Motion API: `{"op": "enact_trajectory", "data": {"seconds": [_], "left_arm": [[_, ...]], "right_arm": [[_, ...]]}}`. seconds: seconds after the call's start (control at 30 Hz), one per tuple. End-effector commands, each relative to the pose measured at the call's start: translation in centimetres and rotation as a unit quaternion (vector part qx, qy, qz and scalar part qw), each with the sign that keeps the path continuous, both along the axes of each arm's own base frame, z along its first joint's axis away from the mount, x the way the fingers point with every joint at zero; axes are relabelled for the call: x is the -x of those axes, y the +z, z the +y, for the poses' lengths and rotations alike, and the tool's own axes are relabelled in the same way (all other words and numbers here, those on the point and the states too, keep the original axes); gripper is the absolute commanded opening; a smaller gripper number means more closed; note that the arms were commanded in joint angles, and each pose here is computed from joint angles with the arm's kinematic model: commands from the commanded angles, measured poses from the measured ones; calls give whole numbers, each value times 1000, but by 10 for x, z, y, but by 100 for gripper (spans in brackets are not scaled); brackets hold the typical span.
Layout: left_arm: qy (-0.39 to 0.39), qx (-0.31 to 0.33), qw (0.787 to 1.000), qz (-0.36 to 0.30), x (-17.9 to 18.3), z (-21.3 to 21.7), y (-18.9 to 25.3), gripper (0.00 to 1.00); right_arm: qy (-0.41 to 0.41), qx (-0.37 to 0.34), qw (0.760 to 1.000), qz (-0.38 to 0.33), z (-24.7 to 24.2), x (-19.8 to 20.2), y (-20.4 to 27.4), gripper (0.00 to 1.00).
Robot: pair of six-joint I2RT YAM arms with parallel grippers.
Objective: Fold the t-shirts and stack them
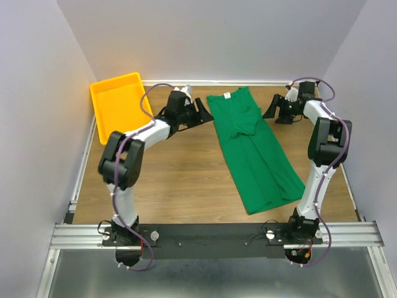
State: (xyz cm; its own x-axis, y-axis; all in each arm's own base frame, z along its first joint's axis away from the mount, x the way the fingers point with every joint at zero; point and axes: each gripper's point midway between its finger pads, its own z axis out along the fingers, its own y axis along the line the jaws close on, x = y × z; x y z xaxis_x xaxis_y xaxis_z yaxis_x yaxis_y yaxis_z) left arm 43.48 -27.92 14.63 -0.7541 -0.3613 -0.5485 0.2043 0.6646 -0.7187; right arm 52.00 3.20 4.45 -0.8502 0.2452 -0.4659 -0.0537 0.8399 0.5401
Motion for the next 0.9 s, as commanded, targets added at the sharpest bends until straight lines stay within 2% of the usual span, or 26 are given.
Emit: {"op": "enact_trajectory", "data": {"seconds": [0.0, 0.07, 0.1, 0.13, 0.2, 0.27, 0.3, 0.37, 0.47, 0.53, 0.6, 0.67, 0.7, 0.77, 0.83, 0.87], "left_arm": [[32, -39, 999, 1, -45, -13, -18, 69], [50, -86, 994, 51, -59, -12, -63, 69], [56, -97, 992, 53, -80, -18, -70, 69], [63, -100, 992, 44, -89, -18, -52, 69], [76, -137, 985, 73, -105, -16, -74, 69], [79, -168, 977, 109, -105, -11, -103, 69], [85, -167, 978, 96, -115, -13, -93, 69], [79, -178, 974, 119, -113, -12, -114, 68], [48, -159, 977, 135, -109, -25, -126, 59], [35, -150, 978, 141, -107, -30, -135, 57], [8, -120, 983, 140, -104, -43, -134, 47], [-1, -106, 984, 142, -104, -49, -138, 44], [-6, -97, 984, 147, -102, -51, -137, 38], [-8, -91, 985, 143, -104, -54, -137, 35], [-14, -84, 986, 142, -104, -55, -136, 19], [-18, -73, 988, 135, -107, -54, -131, 5]], "right_arm": [[34, 81, 996, -32, -34, 24, 13, 94], [52, 87, 993, -54, -37, 38, 30, 96], [56, 90, 993, -61, -37, 41, 35, 97], [56, 89, 992, -63, -37, 46, 39, 97], [61, 90, 991, -83, -34, 53, 58, 97], [59, 80, 992, -81, -30, 63, 62, 97], [56, 78, 992, -83, -29, 66, 66, 97], [51, 70, 992, -92, -26, 71, 79, 97], [47, 70, 991, -104, -24, 76, 93, 97], [43, 76, 990, -112, -26, 77, 101, 98], [41, 79, 990, -113, -27, 78, 103, 98], [42, 77, 990, -115, -26, 80, 104, 98], [42, 75, 990, -113, -25, 81, 103, 98], [44, 73, 990, -113, -24, 84, 103, 98], [46, 72, 990, -109, -23, 88, 100, 98], [47, 73, 990, -109, -23, 89, 99, 98]]}}
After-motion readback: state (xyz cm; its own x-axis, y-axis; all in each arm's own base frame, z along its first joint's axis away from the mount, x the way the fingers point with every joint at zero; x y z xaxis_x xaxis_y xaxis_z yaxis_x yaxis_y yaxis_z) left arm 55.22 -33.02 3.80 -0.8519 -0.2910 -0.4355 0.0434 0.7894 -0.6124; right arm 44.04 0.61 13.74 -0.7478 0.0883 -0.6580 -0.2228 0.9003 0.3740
